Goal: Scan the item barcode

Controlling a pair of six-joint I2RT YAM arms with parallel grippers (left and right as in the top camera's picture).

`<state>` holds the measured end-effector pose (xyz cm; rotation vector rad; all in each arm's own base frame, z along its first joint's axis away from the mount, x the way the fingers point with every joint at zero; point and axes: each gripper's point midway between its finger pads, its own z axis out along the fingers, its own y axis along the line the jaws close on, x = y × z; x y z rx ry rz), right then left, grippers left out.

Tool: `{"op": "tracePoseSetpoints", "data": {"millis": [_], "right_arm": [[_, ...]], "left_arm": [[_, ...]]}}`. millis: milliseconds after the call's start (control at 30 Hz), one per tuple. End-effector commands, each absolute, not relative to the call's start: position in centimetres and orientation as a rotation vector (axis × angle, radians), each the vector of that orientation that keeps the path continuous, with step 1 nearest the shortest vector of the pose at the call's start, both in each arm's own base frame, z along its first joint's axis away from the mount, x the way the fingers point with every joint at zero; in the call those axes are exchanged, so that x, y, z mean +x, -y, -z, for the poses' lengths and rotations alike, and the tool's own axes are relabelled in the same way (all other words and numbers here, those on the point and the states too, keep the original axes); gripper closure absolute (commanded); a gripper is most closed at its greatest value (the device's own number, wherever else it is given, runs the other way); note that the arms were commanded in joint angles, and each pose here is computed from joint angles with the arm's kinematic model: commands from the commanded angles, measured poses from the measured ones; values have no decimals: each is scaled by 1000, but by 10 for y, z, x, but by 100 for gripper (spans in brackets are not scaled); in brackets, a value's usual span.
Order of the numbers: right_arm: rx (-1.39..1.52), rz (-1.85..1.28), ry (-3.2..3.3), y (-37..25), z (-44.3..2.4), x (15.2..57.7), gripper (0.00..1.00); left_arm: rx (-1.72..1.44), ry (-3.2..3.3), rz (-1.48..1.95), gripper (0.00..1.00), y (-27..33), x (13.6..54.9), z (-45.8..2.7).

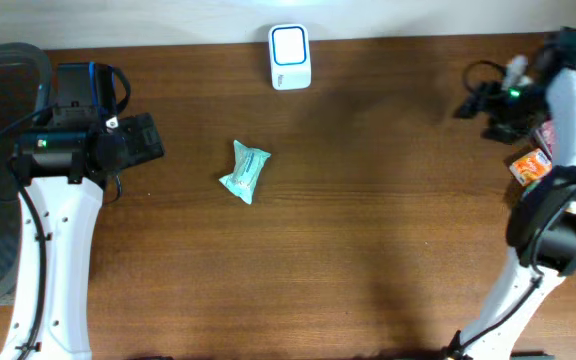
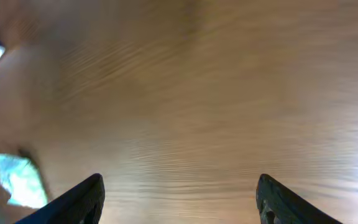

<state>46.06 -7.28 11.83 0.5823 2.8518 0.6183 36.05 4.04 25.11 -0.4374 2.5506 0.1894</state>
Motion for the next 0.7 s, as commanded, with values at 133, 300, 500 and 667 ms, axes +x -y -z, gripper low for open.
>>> {"op": "tracePoseSetpoints", "data": {"millis": [133,300,500,667], "right_arm": [[-214,-722,-2867,-172,-119,468,1],[-502,-584,-2807,-312,-91,435,1],[-341,-417,-2804,-358,-61,423,5],[-250,-255,-2913,-338,-18,415,42]], "left_arm": [[-433,-2545,-204,1,-44,360,-254],[-433,-2545,-204,1,-44,360,-254],[-433,-2545,-204,1,-44,360,-254],[-433,-2545,-204,1,-44,360,-254]]}}
